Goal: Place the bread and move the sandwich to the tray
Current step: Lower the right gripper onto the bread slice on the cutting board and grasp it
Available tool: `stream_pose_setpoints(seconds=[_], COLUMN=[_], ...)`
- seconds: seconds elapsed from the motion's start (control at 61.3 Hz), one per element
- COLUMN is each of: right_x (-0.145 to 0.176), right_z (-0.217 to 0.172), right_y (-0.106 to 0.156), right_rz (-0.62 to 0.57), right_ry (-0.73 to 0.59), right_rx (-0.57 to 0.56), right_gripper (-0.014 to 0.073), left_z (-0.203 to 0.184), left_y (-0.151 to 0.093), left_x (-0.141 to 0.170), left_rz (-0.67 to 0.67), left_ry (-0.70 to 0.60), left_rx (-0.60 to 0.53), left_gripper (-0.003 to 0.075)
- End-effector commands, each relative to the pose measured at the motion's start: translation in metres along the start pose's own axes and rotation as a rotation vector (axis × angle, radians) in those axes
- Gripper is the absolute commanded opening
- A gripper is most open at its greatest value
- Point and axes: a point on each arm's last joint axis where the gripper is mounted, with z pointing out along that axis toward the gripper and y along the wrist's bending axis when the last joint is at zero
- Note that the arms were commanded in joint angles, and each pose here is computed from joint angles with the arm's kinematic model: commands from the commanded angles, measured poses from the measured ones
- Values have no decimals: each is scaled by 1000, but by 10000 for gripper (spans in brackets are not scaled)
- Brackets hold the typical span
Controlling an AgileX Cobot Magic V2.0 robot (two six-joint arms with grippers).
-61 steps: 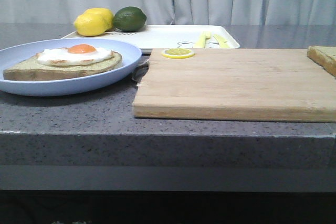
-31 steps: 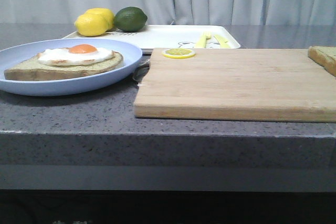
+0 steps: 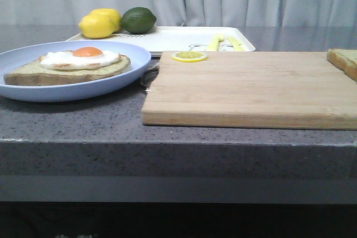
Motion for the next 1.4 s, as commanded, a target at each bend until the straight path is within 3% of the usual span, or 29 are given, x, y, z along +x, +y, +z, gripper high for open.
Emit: stream_pose_setpoints(seconds=[0.0, 0.082, 0.163, 0.261, 0.522, 0.816, 1.093, 1.387], right_x=[-23, -31, -35, -34, -29, -23, -15, -15], right_z=[10, 25, 38, 51, 87, 107, 106, 109], right_y=[-19, -39, -55, -69, -62, -61, -57, -54], right_rz=[76, 145, 210, 174, 66, 65, 56, 61], right_ry=[2, 58, 66, 68, 152, 224, 311, 321], right_rx=[9, -64, -222, -332, -403, -421, -479, -492], right_gripper=[625, 625, 625, 625, 625, 625, 625, 625], left_z=[-1, -1, -1, -1, -1, -1, -1, -1], left_y=[0, 0, 0, 0, 0, 0, 0, 0], left_x=[-17, -17, -17, -17, -17, -17, -16, -16], left_rz=[-8, -8, -8, -8, -8, -8, -8, -8], left_ry=[-100, -100, -100, -100, -98, -96, -94, -94], left_rx=[0, 0, 0, 0, 0, 0, 0, 0], left_gripper=[566, 566, 566, 566, 566, 566, 566, 566])
